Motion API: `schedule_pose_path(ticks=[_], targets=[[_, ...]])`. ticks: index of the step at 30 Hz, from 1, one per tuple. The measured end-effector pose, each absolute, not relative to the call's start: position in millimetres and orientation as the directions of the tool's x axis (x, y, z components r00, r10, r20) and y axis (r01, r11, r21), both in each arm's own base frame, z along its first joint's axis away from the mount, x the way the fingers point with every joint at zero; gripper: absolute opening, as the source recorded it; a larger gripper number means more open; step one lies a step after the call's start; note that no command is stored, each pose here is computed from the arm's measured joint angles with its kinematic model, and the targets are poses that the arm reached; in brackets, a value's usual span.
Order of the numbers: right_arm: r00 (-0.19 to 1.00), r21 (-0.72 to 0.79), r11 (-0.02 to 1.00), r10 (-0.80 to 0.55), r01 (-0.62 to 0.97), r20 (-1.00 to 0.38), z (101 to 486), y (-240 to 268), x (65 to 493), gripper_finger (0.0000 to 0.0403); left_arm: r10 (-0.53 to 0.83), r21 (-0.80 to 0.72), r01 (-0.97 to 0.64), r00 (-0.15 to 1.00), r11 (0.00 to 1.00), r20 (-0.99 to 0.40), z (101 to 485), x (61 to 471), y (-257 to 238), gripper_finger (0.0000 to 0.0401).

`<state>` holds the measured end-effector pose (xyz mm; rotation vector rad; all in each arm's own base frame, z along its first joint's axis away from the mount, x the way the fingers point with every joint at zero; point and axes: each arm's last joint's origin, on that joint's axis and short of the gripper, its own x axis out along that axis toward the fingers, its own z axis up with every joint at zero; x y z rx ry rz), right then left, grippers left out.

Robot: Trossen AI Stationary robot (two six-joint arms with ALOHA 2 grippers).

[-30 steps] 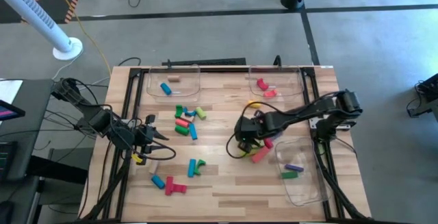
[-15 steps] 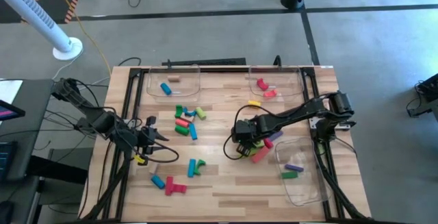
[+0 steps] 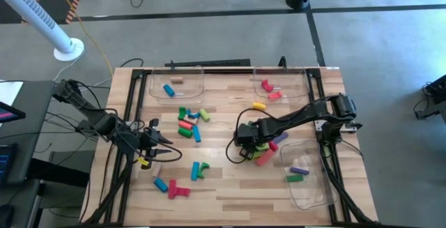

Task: Sort blocks by size
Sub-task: Put the green cylindrical block into the top left transparent bin

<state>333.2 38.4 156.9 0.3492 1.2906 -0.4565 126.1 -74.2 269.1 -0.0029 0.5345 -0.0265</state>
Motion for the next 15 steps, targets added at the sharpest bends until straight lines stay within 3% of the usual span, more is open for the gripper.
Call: schedule_pose_path(ticks=[15], targets=[[0.171,-0.041,0.887,-0.134,0.461,-0.976,145,39,335,0.0192,-0.025,0.048,0.057,0.86,0.997,-0.509,269,126,-74,0.0126]])
